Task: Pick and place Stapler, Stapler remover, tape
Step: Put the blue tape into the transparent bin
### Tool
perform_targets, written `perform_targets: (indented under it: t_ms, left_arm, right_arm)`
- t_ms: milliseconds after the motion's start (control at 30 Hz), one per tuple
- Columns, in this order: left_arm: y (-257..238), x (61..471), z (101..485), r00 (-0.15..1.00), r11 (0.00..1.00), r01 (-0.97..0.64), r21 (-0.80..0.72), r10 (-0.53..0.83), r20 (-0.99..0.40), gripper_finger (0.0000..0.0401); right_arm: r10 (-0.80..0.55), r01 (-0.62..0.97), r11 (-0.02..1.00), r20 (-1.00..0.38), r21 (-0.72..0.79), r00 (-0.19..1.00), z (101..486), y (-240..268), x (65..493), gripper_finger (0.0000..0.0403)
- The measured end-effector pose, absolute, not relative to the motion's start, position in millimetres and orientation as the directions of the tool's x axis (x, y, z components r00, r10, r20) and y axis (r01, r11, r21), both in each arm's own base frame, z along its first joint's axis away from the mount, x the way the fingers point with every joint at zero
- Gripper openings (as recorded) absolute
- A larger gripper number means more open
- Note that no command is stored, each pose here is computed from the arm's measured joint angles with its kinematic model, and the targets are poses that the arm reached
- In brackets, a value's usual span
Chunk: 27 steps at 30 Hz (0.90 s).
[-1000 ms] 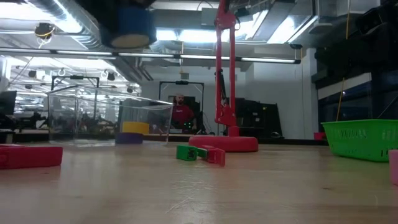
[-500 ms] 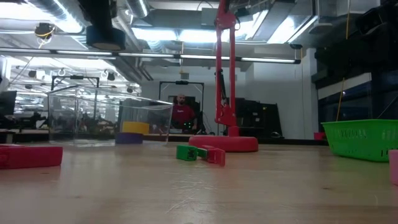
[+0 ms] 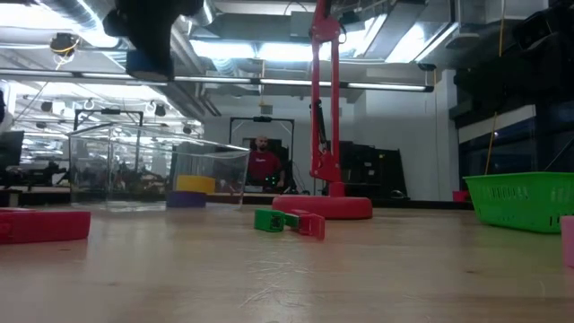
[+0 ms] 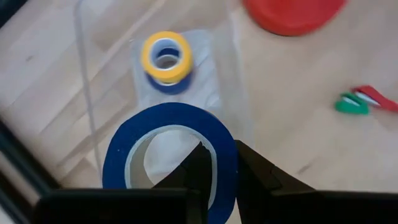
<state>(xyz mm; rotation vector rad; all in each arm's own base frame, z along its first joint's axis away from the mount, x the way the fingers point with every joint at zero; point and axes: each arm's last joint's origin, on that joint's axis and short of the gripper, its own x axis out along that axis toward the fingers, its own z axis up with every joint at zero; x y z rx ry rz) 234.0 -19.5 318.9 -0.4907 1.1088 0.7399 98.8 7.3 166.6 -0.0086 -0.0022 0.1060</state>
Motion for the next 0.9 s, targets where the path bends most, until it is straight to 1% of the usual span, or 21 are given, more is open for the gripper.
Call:
perform_targets:
  t_ms: [167, 333, 633, 900]
  left_arm:
    - [-4.3, 233.0, 316.8, 0.212, 0.6, -0.8, 0.013, 0.303, -0.929, 0.0047]
    - [7.3, 232.3, 311.9, 0.181, 0.563, -0.826, 0.029, 0.313, -0.932, 0.0043]
    - [21.3, 231.3, 311.6, 0.159, 0.595, -0.801, 0.068, 0.32, -0.934, 0.0047]
    - [29.9, 231.4, 310.4, 0.142, 0.603, -0.793, 0.09, 0.325, -0.935, 0.0047]
  right_arm:
    - [0.107, -0.107, 0.994, 0.002, -0.009, 0.994, 166.6, 7.4, 98.8, 0.0199]
    - [0.107, -0.107, 0.994, 0.002, -0.009, 0.994, 166.6, 7.4, 98.8, 0.0199]
    - [0.106, -0.106, 0.994, 0.002, -0.009, 0.994, 166.6, 7.3, 98.8, 0.0199]
    - [0.106, -0.106, 0.994, 0.002, -0.009, 0.994, 166.6, 7.4, 98.8, 0.0199]
